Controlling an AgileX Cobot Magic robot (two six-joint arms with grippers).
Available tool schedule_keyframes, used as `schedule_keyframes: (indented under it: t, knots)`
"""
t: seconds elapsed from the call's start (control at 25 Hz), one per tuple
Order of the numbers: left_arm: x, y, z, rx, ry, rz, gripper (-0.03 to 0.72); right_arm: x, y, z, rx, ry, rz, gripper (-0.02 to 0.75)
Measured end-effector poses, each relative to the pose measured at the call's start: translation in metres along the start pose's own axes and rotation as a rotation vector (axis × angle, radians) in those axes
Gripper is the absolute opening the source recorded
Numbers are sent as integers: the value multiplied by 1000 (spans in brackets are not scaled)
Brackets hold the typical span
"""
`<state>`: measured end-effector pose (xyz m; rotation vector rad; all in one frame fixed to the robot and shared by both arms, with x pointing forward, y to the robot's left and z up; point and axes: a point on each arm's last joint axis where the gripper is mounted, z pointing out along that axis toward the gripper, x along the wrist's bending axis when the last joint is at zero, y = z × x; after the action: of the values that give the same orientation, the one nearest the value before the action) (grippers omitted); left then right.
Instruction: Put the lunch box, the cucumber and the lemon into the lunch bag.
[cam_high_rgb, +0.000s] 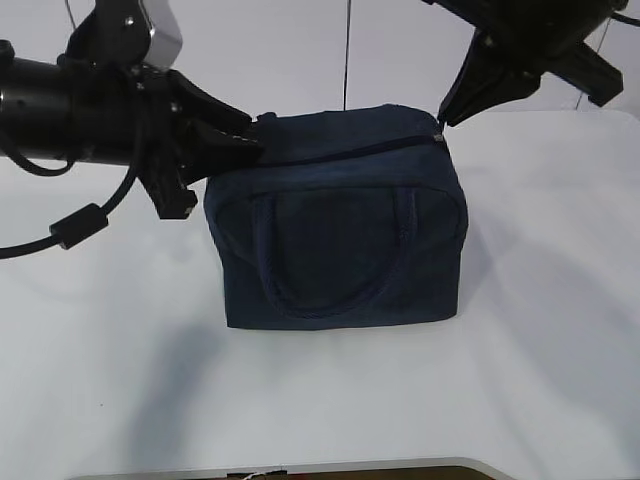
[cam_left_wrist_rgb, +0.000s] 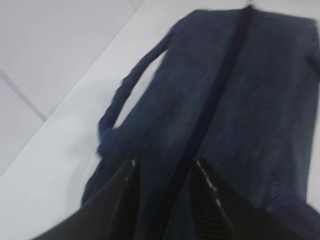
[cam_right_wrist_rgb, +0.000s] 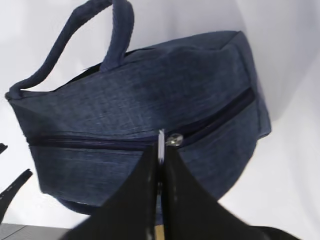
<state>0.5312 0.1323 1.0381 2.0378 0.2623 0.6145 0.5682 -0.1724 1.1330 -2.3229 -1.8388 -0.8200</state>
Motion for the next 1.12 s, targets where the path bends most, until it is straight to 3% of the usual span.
schedule_keyframes:
  t: [0.16, 0.32, 0.56, 0.64, 0.84, 1.12]
  knots:
    - [0, 0, 0, -2, -5, 88, 251, 2, 0, 7, 35, 29, 39, 5]
    - [0, -1, 2, 1, -7, 114, 263, 2, 0, 9, 42, 34, 76, 5]
    - [-5, 1, 4, -50, -56, 83, 454, 2, 0, 12, 59, 26, 87, 5]
    - [-9, 3, 4, -84, -96, 83, 480, 2, 0, 12, 61, 25, 87, 5]
    - [-19, 11, 2, -168, -202, 91, 487, 2, 0, 12, 60, 24, 86, 5]
    - [-35, 7, 16, -107, -250, 152, 487, 2, 0, 12, 60, 24, 86, 5]
